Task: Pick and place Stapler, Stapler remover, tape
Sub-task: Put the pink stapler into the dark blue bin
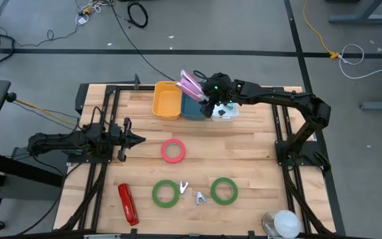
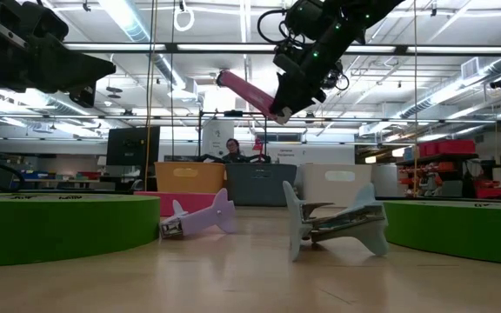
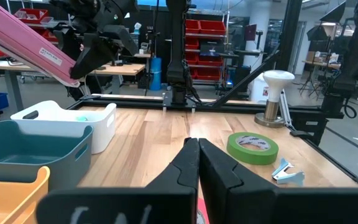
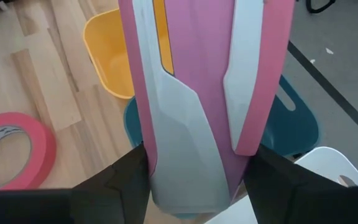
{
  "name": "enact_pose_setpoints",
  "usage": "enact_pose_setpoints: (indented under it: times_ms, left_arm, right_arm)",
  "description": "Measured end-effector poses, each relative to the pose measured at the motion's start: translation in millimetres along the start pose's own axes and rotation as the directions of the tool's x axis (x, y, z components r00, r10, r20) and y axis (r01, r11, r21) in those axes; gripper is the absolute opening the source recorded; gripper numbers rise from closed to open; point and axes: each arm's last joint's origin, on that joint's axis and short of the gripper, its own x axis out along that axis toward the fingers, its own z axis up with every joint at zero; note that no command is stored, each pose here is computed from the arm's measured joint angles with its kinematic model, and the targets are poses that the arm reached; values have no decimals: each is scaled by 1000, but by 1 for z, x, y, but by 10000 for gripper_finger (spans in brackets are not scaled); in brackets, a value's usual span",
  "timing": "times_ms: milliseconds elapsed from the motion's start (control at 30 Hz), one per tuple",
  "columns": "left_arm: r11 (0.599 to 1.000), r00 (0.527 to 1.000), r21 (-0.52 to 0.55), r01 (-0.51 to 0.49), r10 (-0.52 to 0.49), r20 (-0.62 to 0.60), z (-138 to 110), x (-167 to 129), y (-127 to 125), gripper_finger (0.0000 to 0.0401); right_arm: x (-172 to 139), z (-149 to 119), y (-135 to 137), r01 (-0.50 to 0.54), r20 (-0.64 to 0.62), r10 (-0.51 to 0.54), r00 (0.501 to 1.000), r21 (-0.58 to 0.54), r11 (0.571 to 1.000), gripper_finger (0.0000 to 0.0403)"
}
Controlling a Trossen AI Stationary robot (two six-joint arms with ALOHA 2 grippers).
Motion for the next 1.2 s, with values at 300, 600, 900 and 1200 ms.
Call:
enact_pose_setpoints:
  times_ms: [300,600,900,1200]
  left_arm:
    - [1000,1000,0,0,0,0,0,0,0,10]
    - [1000,1000,0,0,0,0,0,0,0,10]
    - [1000,1000,0,0,0,1,0,0,0,10]
    - [1000,1000,0,0,0,1,0,0,0,10]
  right_arm:
    - [0,1,-1,1,15,-1,1000,15,1000,215]
    - [0,2,-2,-1,16,-4,1000,267,964,215]
    - [1,1,-3,14,15,-21,1000,370,929,215]
    - [37,-13,-2,62,-88,-26,996,433,899,215]
